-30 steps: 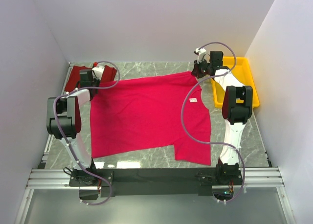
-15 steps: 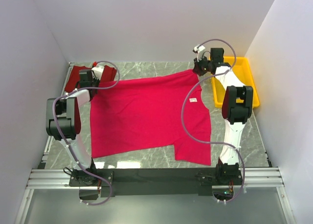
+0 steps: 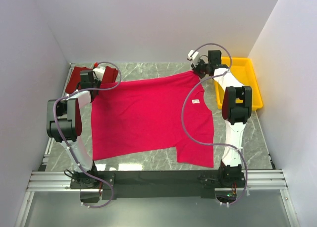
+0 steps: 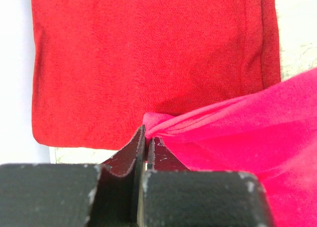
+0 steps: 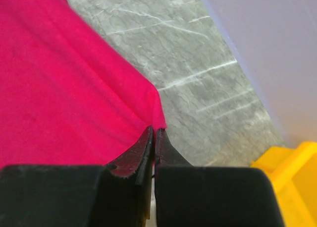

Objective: Fold and stack the t-shirts
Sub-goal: Fold the tshirt

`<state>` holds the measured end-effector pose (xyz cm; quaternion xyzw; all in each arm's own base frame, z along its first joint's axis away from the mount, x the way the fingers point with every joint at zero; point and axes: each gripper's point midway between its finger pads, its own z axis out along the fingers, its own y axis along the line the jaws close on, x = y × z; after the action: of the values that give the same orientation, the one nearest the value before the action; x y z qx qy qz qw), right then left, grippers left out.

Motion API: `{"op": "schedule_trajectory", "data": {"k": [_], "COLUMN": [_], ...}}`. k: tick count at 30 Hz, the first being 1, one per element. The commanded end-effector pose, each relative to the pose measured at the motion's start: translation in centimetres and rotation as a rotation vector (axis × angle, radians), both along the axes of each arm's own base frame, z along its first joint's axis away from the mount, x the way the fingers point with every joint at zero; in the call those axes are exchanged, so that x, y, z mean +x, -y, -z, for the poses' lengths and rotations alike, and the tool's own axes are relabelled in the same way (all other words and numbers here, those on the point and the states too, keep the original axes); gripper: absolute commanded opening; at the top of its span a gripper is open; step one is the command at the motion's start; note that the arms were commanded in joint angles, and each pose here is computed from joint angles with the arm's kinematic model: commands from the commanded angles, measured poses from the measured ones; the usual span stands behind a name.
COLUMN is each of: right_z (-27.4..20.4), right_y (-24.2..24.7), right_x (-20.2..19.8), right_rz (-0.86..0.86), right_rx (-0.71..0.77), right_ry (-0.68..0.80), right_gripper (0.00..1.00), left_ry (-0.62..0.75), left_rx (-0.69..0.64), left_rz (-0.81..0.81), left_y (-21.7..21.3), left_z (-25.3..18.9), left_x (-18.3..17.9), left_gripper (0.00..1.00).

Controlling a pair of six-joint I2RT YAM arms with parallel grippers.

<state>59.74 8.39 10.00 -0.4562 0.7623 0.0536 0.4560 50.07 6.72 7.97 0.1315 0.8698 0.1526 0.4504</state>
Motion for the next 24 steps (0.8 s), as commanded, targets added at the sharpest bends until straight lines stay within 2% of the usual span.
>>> {"op": "schedule_trajectory", "data": {"k": [1, 9, 17, 24], "right_z": [-1.1, 0.3, -1.1, -2.6], "right_y": [-0.2, -0.3, -1.0, -2.6], "right_x": [2.0, 2.7, 2.9, 1.8], "right_rz": [-0.024, -0.081, -0.096, -0.179], "right_rx": [-0.038, -0.109, -0.058, 0.000], "right_ry": [0.100, 0.157, 0.192, 0.198], "right_gripper": [0.00, 0.00, 0.00, 0.00], "left_ry": [0.067, 0.058, 0.053, 0.045], "left_rx": [-0.019, -0.014, -0.006, 0.004], "left_rz": [-0.012, -0.013, -0.006, 0.007], "left_y": [-0.1, -0.3, -0.3, 0.0], "left_z": [-2.5, -2.2, -2.2, -2.1], "left_x": [1.2, 1.7, 1.8, 1.8], "left_gripper": [0.01, 0.01, 0.01, 0.01]}}
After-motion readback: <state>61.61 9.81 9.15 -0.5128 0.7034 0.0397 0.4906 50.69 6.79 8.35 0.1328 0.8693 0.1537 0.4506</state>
